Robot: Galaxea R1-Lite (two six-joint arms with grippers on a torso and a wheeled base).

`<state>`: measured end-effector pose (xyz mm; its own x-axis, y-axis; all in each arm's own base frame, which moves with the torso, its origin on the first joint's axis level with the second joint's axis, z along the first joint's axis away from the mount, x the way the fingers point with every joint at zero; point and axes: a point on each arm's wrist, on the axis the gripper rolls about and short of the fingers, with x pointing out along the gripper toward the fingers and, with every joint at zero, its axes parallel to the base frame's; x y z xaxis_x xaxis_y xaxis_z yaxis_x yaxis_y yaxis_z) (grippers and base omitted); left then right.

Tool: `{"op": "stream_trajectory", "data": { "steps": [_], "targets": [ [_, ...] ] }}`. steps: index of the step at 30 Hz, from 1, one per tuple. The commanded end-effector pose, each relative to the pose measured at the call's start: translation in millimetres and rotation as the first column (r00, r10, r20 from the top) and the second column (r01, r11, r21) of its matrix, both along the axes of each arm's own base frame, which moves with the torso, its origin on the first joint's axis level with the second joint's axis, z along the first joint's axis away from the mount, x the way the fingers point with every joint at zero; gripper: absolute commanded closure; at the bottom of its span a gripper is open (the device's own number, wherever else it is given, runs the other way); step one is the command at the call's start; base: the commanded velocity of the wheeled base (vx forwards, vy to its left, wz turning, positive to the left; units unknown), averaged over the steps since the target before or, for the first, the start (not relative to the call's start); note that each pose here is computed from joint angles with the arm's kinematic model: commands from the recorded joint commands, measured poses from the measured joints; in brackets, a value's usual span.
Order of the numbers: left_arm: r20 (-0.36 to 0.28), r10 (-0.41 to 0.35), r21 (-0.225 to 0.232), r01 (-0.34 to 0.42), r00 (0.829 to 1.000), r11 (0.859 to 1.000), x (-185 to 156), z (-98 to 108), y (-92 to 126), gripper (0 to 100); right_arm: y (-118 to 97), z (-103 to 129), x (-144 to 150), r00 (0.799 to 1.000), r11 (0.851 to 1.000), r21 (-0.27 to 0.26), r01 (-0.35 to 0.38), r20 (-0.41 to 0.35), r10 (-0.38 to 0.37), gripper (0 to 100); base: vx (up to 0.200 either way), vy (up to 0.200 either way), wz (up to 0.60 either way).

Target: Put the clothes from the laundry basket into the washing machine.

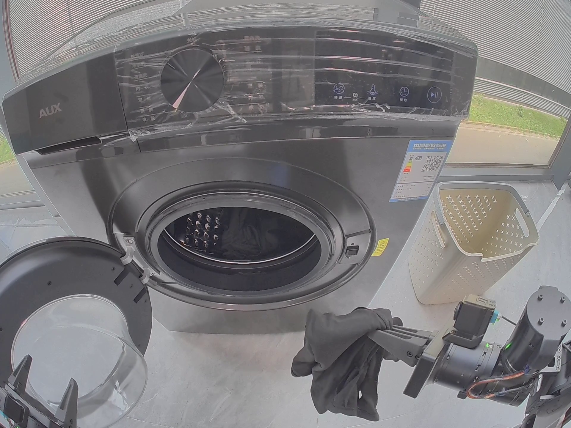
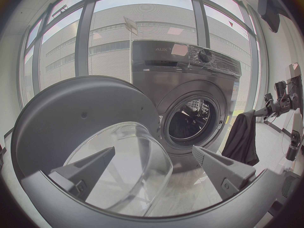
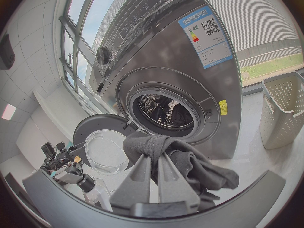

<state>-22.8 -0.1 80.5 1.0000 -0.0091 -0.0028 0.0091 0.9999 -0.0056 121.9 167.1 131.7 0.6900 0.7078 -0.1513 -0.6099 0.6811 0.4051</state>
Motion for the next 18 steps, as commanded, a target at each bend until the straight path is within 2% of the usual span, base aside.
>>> {"op": "stream_trajectory", "data": {
  "steps": [1, 9, 12, 18],
  "targets": [
    [0.000, 0.000, 0.001, 0.000, 1.000, 1.000, 0.0, -5.3, 0.0, 0, -0.2, -2.9, 0.7, 1.000, 1.000, -0.012, 0.002, -0.007, -0.002, 100, 0.000, 0.000, 0.00],
    [0.000, -0.002, -0.001, 0.002, 1.000, 1.000, 0.0, -5.3, 0.0, 0, -2.2, -2.9, -0.8, 1.000, 1.000, -0.012, -0.001, -0.005, 0.001, 100, 0.000, 0.000, 0.00],
    [0.000, 0.000, 0.002, 0.000, 1.000, 1.000, 0.0, -5.3, 0.0, 0, -2.4, -2.0, -1.5, 1.000, 1.000, -0.007, -0.023, -0.004, 0.023, 100, 0.000, 0.000, 0.00],
    [0.000, -0.002, 0.004, 0.002, 1.000, 1.000, 0.0, -5.3, 0.0, 0, -3.2, 6.0, -1.2, 0.999, 0.999, 0.013, -0.031, 0.030, 0.031, 100, 0.000, 0.000, 0.00]
  ]
}}
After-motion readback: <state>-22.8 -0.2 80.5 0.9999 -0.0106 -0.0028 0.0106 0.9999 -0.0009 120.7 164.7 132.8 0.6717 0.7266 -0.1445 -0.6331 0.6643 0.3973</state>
